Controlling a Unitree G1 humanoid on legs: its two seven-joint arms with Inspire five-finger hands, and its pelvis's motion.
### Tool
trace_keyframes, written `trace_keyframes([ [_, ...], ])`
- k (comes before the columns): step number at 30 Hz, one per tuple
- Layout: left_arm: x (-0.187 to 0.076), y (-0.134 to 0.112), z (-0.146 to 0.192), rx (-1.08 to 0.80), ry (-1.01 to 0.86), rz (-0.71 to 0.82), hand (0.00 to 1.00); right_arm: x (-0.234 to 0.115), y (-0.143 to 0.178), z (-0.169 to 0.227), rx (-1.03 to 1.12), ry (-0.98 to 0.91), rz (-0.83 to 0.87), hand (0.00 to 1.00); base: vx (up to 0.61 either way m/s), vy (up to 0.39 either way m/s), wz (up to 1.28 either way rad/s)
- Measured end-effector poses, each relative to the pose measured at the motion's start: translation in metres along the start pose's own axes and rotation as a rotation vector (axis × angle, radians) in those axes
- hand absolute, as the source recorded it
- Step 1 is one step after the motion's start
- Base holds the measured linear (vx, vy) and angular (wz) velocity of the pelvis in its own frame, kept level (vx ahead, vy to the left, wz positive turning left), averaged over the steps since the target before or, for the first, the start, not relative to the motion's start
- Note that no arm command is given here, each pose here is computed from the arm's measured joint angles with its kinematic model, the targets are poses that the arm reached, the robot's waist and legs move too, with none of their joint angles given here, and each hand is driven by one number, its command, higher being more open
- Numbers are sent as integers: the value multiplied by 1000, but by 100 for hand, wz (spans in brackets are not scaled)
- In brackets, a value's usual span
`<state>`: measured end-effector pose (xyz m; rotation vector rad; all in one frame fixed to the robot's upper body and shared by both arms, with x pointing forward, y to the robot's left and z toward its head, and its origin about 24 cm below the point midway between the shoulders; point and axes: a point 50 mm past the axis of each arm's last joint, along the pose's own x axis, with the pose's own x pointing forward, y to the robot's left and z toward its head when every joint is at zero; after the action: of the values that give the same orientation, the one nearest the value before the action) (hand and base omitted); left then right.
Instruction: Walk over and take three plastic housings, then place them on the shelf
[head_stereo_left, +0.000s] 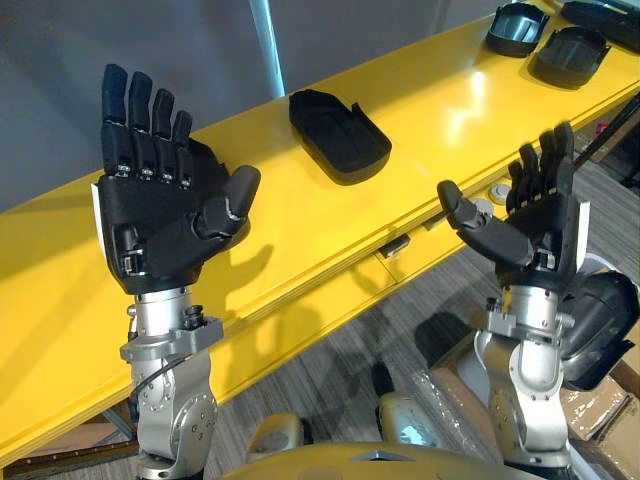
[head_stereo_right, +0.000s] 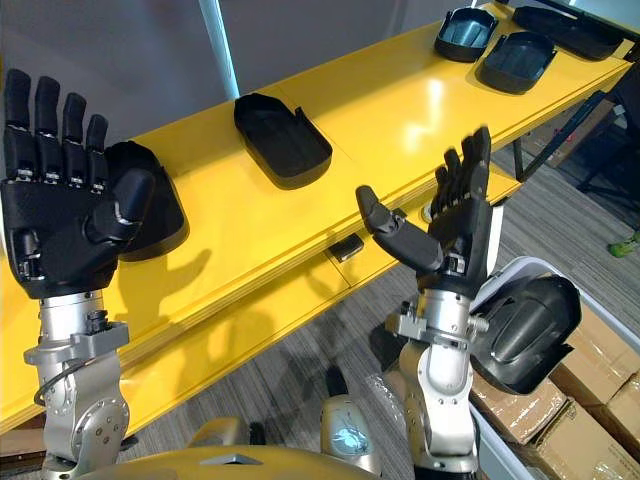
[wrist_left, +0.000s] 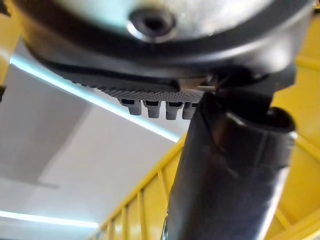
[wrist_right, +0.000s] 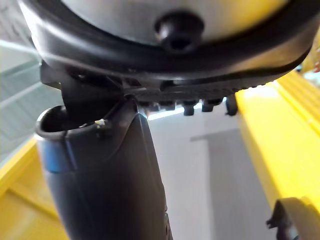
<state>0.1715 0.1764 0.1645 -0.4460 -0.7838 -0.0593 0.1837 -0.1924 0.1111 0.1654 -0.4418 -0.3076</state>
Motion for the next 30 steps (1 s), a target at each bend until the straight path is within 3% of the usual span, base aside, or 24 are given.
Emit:
trace_keyframes([
  [6, -4, 6, -2, 30, 25, 18, 100, -5, 6, -5, 105, 36, 67, 100, -224, 49, -90],
  [10, -4, 12, 1, 94, 18, 55, 100, 19, 44, -26, 131, 44, 232, 100, -176, -61, -83],
  [14, -9, 16, -2, -33, 45, 76, 100, 12, 85, -49, 114, 126, 351, 100, -119, -300, -75],
  [17, -14, 26, -14, -223, 108, 166, 100, 4, 92, -53, 95, 152, 348, 100, -96, -545, -62],
  [20, -32, 15, -42, -360, 235, 238, 100, -4, 66, -59, 24, 217, 263, 100, -43, -576, -32],
  [24, -44, -16, -62, -502, 386, 193, 100, -25, 10, -69, -59, 363, 131, 100, -8, -393, -32],
  [30, -45, -28, -66, -522, 408, 121, 100, -39, -19, -62, -142, 396, 93, 100, -9, -41, -79],
])
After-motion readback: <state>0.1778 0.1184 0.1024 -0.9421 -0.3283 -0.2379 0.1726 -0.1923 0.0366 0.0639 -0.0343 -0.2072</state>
